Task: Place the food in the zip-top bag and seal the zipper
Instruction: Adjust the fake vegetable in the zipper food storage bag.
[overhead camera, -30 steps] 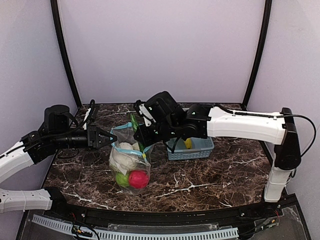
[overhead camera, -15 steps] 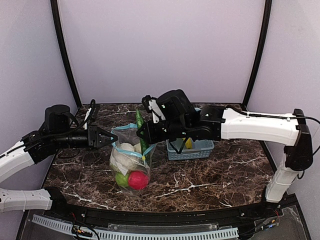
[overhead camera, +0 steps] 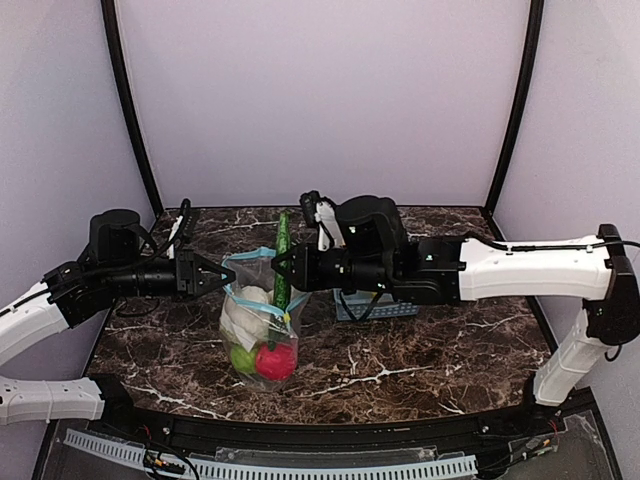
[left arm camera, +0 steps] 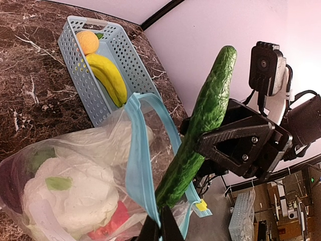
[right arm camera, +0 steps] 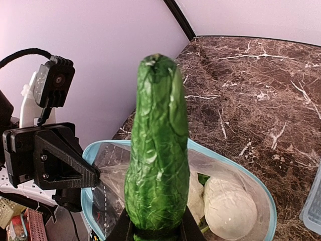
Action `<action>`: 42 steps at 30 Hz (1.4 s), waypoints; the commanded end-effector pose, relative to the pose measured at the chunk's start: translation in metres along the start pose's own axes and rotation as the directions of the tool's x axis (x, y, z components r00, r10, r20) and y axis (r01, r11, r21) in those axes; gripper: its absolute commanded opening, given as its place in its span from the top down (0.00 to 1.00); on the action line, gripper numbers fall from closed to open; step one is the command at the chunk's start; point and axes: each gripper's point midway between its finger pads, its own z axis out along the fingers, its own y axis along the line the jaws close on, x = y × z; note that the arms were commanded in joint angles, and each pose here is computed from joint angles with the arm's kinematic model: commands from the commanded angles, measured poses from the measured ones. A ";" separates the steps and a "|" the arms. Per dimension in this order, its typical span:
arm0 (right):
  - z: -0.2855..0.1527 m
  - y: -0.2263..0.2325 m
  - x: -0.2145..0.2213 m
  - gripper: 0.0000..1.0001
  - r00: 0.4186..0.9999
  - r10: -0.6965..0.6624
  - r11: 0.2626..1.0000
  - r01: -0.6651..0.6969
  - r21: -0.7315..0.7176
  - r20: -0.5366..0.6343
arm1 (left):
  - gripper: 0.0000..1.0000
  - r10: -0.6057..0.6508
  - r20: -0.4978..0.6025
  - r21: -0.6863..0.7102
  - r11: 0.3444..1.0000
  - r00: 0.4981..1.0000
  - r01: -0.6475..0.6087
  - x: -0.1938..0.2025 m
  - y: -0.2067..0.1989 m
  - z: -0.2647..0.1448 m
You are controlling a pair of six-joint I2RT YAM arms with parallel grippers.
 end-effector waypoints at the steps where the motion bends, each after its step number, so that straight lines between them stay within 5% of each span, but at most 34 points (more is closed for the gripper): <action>1: 0.009 0.011 -0.002 1.00 0.997 0.040 0.999 -0.038 -0.038 0.058 | 0.99 0.016 0.044 0.033 0.999 0.999 -0.017 -0.011 -0.009 -0.003; 21: 0.038 0.011 0.053 1.00 1.000 -0.007 0.998 0.009 -0.067 0.025 | 0.99 0.004 0.058 0.030 1.000 0.998 -0.006 -0.013 -0.007 -0.001; 42: 0.052 0.027 0.106 0.95 0.975 -0.094 0.980 0.055 -0.193 -0.202 | 0.99 0.006 0.074 0.004 1.000 0.997 -0.006 -0.013 -0.001 -0.002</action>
